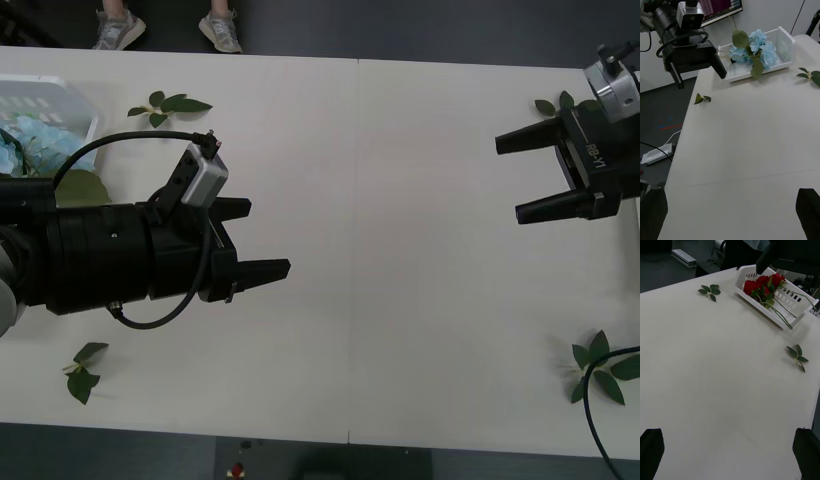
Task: Put the red flowers into the right box and the blue flowers into the left box
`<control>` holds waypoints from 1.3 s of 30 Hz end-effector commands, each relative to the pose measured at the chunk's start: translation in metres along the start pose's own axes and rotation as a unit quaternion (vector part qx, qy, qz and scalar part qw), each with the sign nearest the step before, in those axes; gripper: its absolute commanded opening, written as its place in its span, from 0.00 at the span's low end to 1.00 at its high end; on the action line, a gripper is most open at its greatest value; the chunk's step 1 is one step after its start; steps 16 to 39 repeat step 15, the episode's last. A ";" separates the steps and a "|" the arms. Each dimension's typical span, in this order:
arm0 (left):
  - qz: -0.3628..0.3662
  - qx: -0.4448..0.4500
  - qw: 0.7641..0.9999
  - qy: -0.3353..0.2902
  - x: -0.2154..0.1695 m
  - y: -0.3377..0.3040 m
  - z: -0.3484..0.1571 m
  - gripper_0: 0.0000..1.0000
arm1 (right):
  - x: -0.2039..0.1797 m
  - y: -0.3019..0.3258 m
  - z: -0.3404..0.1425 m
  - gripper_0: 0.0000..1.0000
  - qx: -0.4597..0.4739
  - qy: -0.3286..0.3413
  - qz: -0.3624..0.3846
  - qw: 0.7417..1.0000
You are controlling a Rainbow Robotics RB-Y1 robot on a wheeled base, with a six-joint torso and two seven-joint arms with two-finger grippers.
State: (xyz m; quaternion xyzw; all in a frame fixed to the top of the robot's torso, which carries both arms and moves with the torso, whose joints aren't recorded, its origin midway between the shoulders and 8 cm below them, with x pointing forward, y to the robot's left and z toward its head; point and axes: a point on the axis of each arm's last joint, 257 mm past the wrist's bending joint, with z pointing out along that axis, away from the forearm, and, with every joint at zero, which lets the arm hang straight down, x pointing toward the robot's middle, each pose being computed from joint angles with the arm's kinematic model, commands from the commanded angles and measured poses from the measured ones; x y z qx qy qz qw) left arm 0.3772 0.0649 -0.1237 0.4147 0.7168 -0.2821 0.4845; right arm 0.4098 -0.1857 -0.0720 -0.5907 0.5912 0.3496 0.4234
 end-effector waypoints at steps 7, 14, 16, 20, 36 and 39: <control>0.048 -0.003 0.999 -0.016 -0.020 -0.001 -0.004 1.00 | -0.014 0.001 0.002 1.00 -0.006 0.008 -0.027 1.000; 0.048 -0.003 0.999 -0.016 -0.020 -0.001 -0.004 1.00 | -0.014 0.001 0.002 1.00 -0.006 0.008 -0.027 1.000; 0.048 -0.003 0.999 -0.016 -0.020 -0.001 -0.004 1.00 | -0.014 0.001 0.002 1.00 -0.006 0.008 -0.027 1.000; 0.048 -0.003 0.999 -0.016 -0.020 -0.001 -0.004 1.00 | -0.014 0.001 0.002 1.00 -0.006 0.008 -0.027 1.000; 0.048 -0.003 0.999 -0.016 -0.020 -0.001 -0.004 1.00 | -0.014 0.001 0.002 1.00 -0.006 0.008 -0.027 1.000; 0.048 -0.003 0.999 -0.016 -0.020 -0.001 -0.004 1.00 | -0.014 0.001 0.002 1.00 -0.006 0.008 -0.027 1.000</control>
